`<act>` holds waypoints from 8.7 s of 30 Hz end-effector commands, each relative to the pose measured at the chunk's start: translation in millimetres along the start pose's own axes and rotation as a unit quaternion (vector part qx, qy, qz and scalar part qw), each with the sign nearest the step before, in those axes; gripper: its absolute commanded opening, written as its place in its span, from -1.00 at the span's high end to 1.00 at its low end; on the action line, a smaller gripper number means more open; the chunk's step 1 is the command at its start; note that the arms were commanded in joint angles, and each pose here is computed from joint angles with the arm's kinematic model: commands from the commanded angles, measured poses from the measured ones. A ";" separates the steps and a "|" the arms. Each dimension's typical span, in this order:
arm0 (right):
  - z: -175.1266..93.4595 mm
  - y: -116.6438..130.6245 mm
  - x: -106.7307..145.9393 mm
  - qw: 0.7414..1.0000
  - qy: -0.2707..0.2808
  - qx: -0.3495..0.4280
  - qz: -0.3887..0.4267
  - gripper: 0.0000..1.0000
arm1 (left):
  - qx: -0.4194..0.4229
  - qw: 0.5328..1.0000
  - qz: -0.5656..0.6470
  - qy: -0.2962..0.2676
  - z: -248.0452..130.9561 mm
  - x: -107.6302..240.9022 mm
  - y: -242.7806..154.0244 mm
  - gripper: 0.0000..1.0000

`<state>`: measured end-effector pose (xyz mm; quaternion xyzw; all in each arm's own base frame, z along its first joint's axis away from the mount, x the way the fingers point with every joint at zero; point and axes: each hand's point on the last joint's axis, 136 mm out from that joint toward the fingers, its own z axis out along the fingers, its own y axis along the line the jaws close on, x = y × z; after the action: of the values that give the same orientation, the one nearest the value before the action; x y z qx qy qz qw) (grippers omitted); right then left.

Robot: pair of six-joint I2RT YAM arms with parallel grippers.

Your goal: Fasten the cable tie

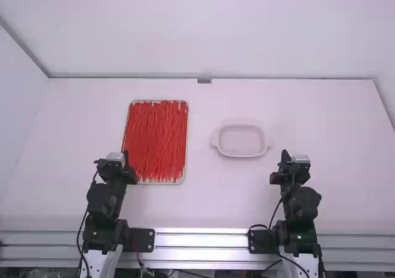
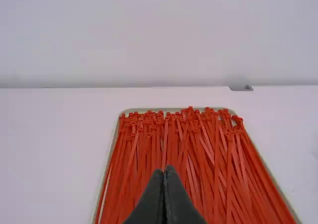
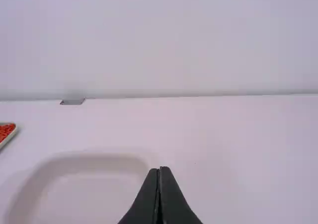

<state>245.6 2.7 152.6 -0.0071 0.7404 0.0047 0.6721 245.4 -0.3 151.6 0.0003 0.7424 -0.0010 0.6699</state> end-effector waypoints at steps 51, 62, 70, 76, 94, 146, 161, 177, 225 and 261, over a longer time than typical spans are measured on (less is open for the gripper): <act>53.6 67.5 -27.7 0.975 0.186 -0.118 0.027 -0.44 | 0.092 0.957 -0.065 0.268 61.7 -23.1 -31.3 -0.44; 74.2 101.1 -29.4 0.963 0.215 -0.160 0.019 -0.77 | 0.110 0.934 -0.088 0.328 88.0 -15.3 -38.0 -0.76; 81.5 107.1 -17.3 0.953 0.253 -0.165 0.021 -0.92 | 0.130 0.921 -0.102 0.354 100.5 -10.6 -45.7 -0.92; 81.5 118.0 -13.3 0.947 0.267 -0.175 0.027 -0.97 | 0.129 0.914 -0.114 0.368 104.2 -6.8 -47.1 -0.97; 74.1 120.4 -1.9 0.939 0.294 -0.176 0.028 -0.97 | 0.102 0.904 -0.117 0.398 95.1 4.7 -39.8 -0.98; 67.9 149.7 -14.9 0.928 0.270 -0.254 0.028 -0.98 | 0.110 0.881 0.089 0.452 201.9 -33.7 -67.6 -0.98; 63.2 148.6 -7.1 0.923 0.287 -0.254 0.023 -0.97 | 0.150 0.858 0.075 0.485 234.2 29.6 -92.0 -0.58; 64.3 142.1 -4.1 0.924 0.294 -0.244 0.027 -0.97 | 0.144 0.859 0.065 0.487 231.6 84.1 -103.8 -0.15; 64.1 143.1 -4.6 0.924 0.293 -0.245 0.028 -0.97 | 0.150 0.867 0.036 0.474 221.6 123.3 -114.7 0.07; 60.4 146.7 -1.5 0.920 0.300 -0.251 0.023 -0.98 | 0.140 0.872 0.054 0.465 223.1 121.9 -126.0 0.31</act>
<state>297.3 148.5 137.3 -0.1578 0.8867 0.2027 0.3844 459.4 -129.2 19.6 0.1367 0.9549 -0.0727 0.2532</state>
